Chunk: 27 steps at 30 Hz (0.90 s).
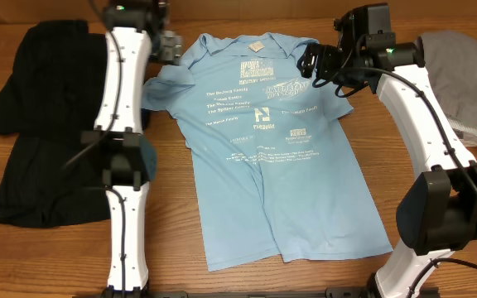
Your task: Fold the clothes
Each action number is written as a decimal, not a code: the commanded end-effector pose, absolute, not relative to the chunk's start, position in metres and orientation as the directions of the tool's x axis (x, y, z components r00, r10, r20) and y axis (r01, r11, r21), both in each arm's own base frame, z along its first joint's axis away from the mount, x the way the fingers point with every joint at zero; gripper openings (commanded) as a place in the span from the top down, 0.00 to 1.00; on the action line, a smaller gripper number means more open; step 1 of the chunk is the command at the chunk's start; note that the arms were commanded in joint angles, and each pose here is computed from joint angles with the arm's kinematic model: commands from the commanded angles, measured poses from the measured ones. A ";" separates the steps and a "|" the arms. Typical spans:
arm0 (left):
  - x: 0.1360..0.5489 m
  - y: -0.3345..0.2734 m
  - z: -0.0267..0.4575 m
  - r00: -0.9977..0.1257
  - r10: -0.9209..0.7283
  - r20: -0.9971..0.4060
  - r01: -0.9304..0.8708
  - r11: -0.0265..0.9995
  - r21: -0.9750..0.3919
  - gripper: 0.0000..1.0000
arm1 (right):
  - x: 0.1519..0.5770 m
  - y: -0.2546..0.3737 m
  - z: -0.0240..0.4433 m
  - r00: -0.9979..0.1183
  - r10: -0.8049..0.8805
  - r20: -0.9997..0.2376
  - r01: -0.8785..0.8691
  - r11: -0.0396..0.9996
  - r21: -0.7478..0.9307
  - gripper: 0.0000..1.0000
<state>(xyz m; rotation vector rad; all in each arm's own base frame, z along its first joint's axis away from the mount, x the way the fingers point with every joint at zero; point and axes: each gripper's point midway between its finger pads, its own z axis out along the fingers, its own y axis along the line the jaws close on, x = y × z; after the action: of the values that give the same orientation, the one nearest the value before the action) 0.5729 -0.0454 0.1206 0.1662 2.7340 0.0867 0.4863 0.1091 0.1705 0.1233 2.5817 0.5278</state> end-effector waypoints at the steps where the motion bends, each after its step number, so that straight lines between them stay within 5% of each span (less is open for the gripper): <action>1: 0.570 -0.115 0.116 -0.829 0.392 -0.400 0.401 0.914 0.064 0.14 | 0.486 0.110 0.168 -0.874 0.181 -0.452 -0.013 0.919 0.393 0.00; 10: 0.571 -0.112 0.098 -0.863 0.377 -0.337 0.280 0.911 0.304 0.15 | 0.483 0.110 0.167 -0.880 0.176 -0.442 -0.012 0.921 0.390 0.00; 18: 0.573 -0.093 0.074 -0.902 0.277 -0.331 0.189 0.943 0.273 0.24 | 0.484 0.110 0.167 -0.879 0.176 -0.442 -0.012 0.921 0.390 0.00; 27: 0.580 -0.103 0.049 -0.878 0.343 -0.333 0.273 0.932 0.239 0.27 | 0.484 0.110 0.167 -0.878 0.177 -0.445 -0.013 0.920 0.391 0.00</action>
<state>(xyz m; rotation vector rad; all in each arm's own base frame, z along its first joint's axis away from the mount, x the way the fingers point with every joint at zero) 0.5860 -0.0947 0.0755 0.3886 2.6722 0.2827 0.4843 0.1089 0.1692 0.1254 2.5919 0.5267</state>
